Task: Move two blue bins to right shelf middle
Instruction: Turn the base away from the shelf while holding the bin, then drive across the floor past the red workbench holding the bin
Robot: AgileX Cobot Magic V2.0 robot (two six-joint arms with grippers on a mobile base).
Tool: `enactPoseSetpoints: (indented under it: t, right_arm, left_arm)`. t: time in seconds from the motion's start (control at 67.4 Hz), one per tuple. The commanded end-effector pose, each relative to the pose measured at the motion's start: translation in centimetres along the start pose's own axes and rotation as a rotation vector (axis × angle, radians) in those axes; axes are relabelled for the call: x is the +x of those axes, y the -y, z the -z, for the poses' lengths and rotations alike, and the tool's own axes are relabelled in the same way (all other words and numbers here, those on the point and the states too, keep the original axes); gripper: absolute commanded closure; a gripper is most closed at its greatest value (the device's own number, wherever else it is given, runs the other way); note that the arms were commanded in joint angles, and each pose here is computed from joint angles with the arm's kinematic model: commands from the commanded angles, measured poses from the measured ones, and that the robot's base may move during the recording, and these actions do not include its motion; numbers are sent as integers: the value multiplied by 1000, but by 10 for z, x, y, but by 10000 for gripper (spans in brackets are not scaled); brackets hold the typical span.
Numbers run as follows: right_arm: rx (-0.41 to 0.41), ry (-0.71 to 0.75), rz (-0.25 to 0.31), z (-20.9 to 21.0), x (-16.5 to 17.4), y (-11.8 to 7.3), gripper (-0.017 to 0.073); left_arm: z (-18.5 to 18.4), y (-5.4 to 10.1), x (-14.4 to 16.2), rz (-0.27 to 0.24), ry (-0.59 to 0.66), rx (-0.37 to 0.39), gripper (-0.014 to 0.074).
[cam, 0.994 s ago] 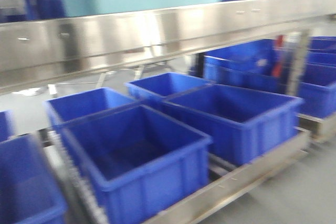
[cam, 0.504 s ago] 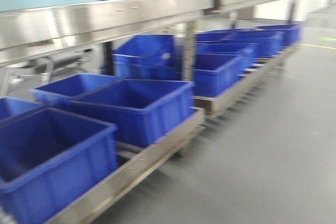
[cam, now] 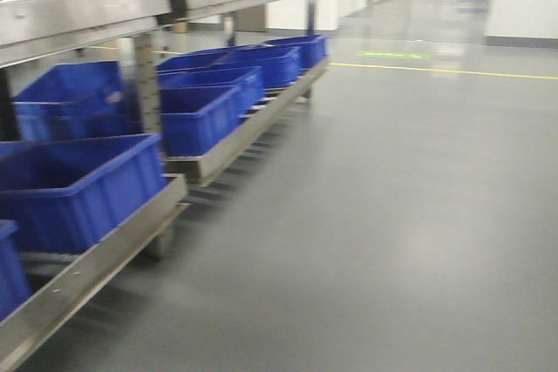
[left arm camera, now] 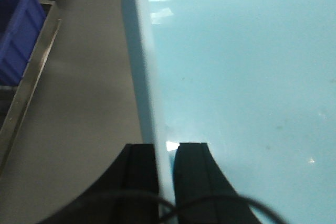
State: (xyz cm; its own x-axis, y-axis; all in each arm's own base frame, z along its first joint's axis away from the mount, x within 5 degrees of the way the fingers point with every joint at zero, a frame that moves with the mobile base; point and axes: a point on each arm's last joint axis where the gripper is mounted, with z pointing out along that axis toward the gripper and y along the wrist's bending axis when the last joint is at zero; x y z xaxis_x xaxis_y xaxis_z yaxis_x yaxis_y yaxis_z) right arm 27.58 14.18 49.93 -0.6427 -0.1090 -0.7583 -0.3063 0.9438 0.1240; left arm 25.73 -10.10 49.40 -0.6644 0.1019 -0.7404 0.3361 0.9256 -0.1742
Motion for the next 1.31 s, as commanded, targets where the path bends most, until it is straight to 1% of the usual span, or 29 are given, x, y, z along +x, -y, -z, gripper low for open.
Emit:
enactPoseSetpoints:
  t: [0.0, 1.291]
  right_arm:
    - [-4, 67, 20, 10, -6, 1, 711]
    - [-4, 67, 20, 10, -6, 1, 711]
  left_arm:
    - [10, 5, -3, -4, 46, 42, 704]
    - [10, 5, -3, -5, 46, 40, 704]
